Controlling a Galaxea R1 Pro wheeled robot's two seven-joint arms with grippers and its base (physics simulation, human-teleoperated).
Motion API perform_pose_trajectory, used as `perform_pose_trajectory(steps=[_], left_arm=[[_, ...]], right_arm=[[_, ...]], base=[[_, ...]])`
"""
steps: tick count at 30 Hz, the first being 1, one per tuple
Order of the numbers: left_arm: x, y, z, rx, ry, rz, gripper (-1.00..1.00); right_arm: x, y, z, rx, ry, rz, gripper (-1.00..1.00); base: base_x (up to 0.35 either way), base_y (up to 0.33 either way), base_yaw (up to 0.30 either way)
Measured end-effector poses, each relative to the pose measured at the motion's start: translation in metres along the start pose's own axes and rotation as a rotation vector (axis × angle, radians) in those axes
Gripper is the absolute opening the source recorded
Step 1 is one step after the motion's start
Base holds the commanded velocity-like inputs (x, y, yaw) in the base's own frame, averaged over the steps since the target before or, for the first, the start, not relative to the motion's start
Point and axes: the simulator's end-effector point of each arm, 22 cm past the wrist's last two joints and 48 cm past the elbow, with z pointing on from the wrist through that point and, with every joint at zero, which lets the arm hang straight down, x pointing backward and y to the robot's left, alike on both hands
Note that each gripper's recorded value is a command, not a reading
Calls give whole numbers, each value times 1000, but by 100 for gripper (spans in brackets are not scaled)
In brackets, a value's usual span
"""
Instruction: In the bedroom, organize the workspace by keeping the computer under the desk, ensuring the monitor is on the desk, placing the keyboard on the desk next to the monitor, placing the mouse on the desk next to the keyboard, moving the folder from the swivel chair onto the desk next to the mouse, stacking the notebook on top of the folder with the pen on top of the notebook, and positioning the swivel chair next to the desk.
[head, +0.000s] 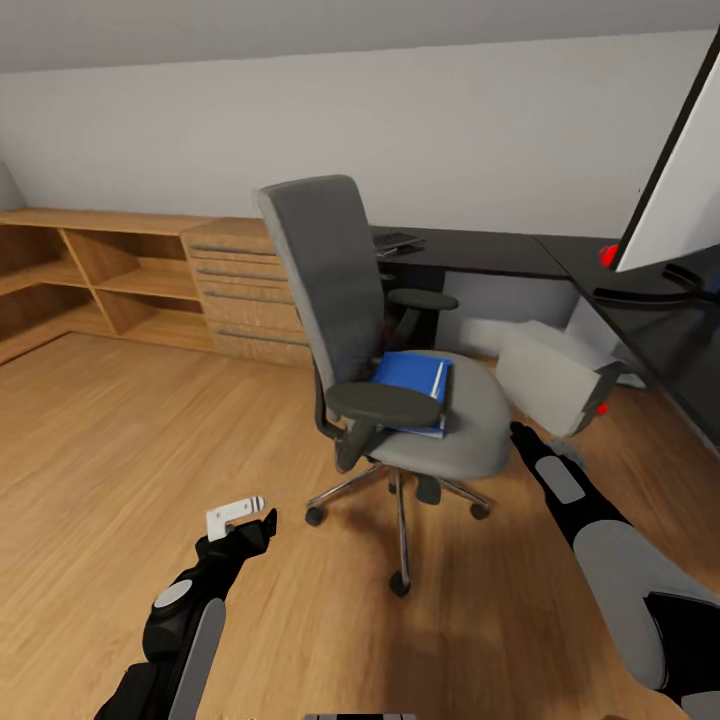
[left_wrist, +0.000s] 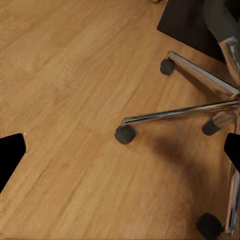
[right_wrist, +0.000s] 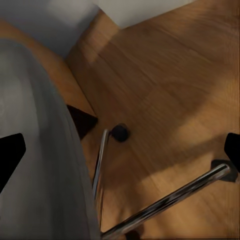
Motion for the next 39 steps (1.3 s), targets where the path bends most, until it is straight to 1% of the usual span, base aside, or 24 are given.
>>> perform_pose_trajectory(steps=[6, 11, 13, 14, 28, 39], left_arm=[[0, 0, 0, 1, -1, 0, 100], [-1, -2, 0, 4, -3, 0, 100], [0, -3, 0, 4, -2, 1, 100], [0, -3, 0, 5, -1, 1, 100], [1, -3, 0, 5, 3, 2, 100], [2, -1, 0, 1, 4, 3, 100]], right_arm=[[-3, -1, 0, 2, -16, 3, 100], [-15, -3, 0, 5, -56, 10, 100], [-7, 12, -2, -26, -13, 7, 100], [-7, 13, -2, -28, -11, 7, 100], [-6, 13, -2, -30, -10, 8, 100], [-11, 10, -1, -25, -16, 7, 100]], base=[[1, 0, 272], [169, 0, 212], [112, 0, 48], [56, 0, 24], [8, 0, 3], [82, 0, 0]])
